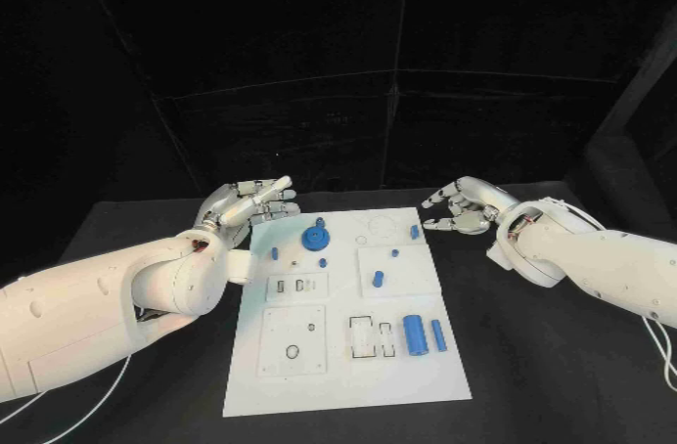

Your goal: Assemble the parts on the task board

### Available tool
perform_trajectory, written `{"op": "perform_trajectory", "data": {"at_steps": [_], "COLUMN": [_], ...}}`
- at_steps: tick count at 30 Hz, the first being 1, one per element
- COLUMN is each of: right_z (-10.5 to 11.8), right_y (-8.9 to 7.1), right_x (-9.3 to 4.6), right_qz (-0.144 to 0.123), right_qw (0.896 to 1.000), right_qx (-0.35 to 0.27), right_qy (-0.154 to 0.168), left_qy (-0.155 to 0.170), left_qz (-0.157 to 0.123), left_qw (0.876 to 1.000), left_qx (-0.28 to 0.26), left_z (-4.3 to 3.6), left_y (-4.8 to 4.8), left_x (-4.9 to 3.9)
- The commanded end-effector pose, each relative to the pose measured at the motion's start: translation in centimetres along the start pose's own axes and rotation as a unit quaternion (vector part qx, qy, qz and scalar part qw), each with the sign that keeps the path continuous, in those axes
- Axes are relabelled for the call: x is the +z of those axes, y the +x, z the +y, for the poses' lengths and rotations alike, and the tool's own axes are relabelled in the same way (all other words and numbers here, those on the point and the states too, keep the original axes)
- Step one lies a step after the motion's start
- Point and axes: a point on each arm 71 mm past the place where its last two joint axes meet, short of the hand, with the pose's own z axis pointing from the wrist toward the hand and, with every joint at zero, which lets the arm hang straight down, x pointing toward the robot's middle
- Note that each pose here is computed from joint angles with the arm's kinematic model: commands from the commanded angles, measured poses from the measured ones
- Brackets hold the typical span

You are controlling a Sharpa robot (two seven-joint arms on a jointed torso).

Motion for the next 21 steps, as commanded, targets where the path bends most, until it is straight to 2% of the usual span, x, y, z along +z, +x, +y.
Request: {"op": "perform_trajectory", "data": {"at_steps": [1,10,21], "right_z": [-0.1,-0.6,-0.4], "right_y": [0.4,1.6,2.7], "right_x": [0.2,0.8,1.0], "right_qz": [0.013,0.034,0.045], "right_qw": [1.000,0.999,0.999], "right_qx": [0.015,0.009,0.006], "right_qy": [-0.006,0.002,-0.002], "left_qy": [0.006,0.005,0.005], "left_qz": [0.006,0.006,0.006], "left_qw": [1.000,1.000,1.000], "left_qx": [-0.002,-0.001,-0.002], "left_z": [-0.15,-0.10,-0.06], "left_y": [0.15,0.16,0.26], "left_x": [0.08,0.19,0.27]}}
